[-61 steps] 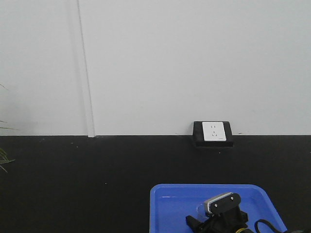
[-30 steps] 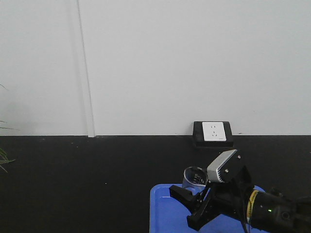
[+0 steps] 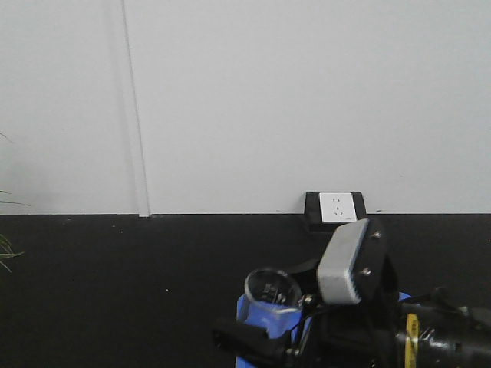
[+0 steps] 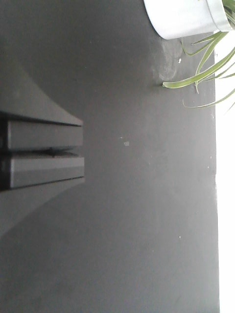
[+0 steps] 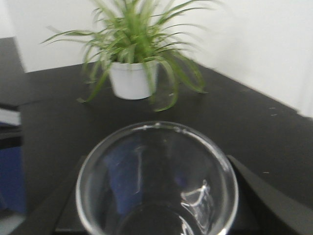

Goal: Move beaker to silver tray on left bench
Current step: 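Close the right gripper on the beaker and lift it out of the tray, then hold the beaker in the right gripper while the base drives to the other bench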

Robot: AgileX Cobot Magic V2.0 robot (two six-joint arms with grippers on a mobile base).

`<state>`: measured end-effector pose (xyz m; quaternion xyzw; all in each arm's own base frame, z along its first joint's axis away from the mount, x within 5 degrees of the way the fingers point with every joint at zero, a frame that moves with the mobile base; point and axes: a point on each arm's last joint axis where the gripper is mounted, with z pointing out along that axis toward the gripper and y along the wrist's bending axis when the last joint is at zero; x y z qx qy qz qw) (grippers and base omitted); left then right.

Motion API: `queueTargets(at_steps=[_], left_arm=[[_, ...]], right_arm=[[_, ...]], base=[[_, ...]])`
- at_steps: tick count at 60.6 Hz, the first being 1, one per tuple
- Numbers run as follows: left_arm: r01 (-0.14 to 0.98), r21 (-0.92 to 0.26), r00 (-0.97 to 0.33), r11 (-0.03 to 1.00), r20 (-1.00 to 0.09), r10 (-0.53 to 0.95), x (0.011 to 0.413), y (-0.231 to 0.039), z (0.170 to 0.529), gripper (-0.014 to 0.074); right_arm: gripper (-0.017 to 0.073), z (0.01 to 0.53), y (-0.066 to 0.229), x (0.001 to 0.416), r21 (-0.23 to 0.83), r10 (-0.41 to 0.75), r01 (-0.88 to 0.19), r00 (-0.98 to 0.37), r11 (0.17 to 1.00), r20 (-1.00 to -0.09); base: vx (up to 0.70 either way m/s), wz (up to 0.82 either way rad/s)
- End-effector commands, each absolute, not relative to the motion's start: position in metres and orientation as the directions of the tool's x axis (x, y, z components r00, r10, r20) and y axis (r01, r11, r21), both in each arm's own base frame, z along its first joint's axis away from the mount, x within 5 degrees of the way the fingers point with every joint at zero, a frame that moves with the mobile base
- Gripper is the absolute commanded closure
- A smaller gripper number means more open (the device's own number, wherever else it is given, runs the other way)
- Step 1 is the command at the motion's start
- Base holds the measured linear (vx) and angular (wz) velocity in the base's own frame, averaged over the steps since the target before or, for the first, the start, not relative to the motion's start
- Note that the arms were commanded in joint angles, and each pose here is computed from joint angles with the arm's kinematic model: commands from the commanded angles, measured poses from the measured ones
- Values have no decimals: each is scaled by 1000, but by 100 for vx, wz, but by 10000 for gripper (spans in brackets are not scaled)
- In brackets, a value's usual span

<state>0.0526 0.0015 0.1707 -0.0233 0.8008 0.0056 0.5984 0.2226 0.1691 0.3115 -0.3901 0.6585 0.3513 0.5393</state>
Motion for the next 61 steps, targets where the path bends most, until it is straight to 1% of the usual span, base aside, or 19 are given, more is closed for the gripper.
queueTargets(at_steps=[1,8,15,61], left_arm=[[-46,-26,-218,999,-975,-36,54,2,171,592],[-46,-26,-217,999,-976,-36,54,2,171,592],[-46,-26,-217,999,-976,-36,54,2,171,592],[-46,-26,-217,999,-976,-36,54,2,171,592]], right_arm=[[575,327,180,212,37,-101,-892,-92,450,-991],[573,326,188,206,34,-113,-901,-91,432,-989],[573,327,189,204,37,-105,-913,-87,406,-991],[573,326,189,204,35,-109,-913,-86,406,-990]], base=[[0,0],[0,0],[0,0],[0,0]])
